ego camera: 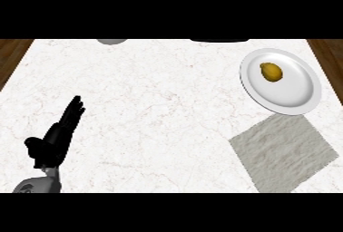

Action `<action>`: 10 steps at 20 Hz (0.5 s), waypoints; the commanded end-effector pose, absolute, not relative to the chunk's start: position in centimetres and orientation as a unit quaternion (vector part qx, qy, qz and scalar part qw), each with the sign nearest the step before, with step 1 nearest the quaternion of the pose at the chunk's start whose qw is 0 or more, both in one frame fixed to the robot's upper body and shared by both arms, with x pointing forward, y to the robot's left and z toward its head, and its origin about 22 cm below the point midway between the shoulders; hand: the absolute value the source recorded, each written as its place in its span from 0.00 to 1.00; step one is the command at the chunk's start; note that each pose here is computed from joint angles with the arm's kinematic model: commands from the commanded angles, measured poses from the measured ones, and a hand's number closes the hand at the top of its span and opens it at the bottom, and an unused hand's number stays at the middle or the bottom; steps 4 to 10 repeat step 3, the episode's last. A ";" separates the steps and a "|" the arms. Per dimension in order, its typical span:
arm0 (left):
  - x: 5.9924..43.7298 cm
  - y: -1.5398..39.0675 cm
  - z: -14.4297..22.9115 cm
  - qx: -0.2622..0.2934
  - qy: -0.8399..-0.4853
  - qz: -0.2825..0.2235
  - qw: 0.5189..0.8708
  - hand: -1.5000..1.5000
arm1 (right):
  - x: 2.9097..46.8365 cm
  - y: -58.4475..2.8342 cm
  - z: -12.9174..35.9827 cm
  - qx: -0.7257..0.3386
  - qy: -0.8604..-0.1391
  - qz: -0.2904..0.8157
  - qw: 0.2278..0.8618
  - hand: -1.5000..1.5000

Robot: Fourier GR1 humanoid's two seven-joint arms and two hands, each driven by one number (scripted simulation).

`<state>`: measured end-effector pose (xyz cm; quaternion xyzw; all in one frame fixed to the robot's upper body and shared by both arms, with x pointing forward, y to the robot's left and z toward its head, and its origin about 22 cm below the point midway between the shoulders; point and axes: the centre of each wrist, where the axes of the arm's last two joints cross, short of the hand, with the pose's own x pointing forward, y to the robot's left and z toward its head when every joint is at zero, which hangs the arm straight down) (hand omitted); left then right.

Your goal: Pick the lemon from the placemat and place it in the plate

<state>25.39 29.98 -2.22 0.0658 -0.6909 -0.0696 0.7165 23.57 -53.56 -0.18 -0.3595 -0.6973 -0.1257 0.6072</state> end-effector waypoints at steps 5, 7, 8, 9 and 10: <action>24.4 29.2 -1.8 0.061 -0.690 -0.066 0.718 0.50 | 21.9 -53.9 -1.5 -0.379 -0.695 -0.125 0.598 0.00; 24.4 29.2 -1.8 0.061 -0.690 -0.066 0.718 0.50 | 21.9 -53.9 -1.5 -0.379 -0.695 -0.125 0.598 0.00; 24.4 29.2 -1.8 0.061 -0.690 -0.066 0.718 0.50 | 21.9 -53.9 -1.5 -0.379 -0.695 -0.125 0.598 0.00; 24.4 29.2 -1.8 0.061 -0.690 -0.066 0.718 0.50 | 21.9 -53.9 -1.5 -0.379 -0.695 -0.125 0.598 0.00; 24.4 29.2 -1.8 0.061 -0.690 -0.066 0.718 0.50 | 21.9 -53.9 -1.5 -0.379 -0.695 -0.125 0.598 0.00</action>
